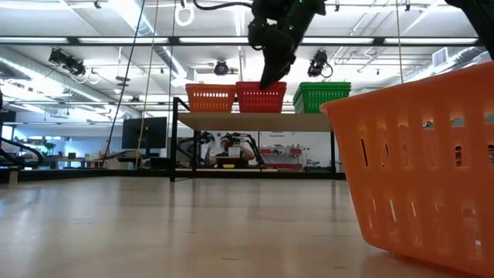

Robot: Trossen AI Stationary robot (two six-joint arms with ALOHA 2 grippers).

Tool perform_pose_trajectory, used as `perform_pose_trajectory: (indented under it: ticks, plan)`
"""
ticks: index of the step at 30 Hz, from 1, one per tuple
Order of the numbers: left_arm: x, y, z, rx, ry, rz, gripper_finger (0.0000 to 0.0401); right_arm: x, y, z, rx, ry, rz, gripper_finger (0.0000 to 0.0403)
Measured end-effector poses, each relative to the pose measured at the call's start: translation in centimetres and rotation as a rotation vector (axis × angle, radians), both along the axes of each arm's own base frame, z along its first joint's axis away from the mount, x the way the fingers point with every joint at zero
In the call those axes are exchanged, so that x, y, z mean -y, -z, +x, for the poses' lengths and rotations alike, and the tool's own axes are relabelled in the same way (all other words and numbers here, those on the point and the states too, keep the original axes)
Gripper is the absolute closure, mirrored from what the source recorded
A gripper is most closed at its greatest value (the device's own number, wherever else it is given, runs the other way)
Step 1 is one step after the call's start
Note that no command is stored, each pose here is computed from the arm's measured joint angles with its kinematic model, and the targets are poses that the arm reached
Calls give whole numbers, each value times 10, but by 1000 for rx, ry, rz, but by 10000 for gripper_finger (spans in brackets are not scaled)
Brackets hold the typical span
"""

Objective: Stack baskets on shelf by color
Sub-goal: Stack the top red bin on top of the other orange bin on the shelf

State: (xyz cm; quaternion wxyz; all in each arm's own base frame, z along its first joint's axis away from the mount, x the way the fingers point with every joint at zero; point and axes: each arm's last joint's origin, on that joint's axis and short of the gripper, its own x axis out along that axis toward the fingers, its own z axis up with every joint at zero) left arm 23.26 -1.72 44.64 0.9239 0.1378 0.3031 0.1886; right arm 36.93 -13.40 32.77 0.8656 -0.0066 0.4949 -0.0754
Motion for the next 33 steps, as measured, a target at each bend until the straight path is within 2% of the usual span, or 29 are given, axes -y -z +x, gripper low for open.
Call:
perform_pose_trajectory:
  ticks: [8,15,19,28,33]
  plan:
    - [0,0,0,3,-4,-6,221,4,3,-2,-27,39,-41,243]
    - [0,0,0,4,-4,-6,224,9,6,-10,-88,66,-18,249]
    - [0,0,0,4,-4,-7,225,10,7,-12,-108,69,-11,276]
    - [0,0,0,4,-5,-8,228,10,7,-12,-111,55,-7,372]
    - [0,0,0,15,-17,-26,228,9,7,-14,-126,9,-11,382]
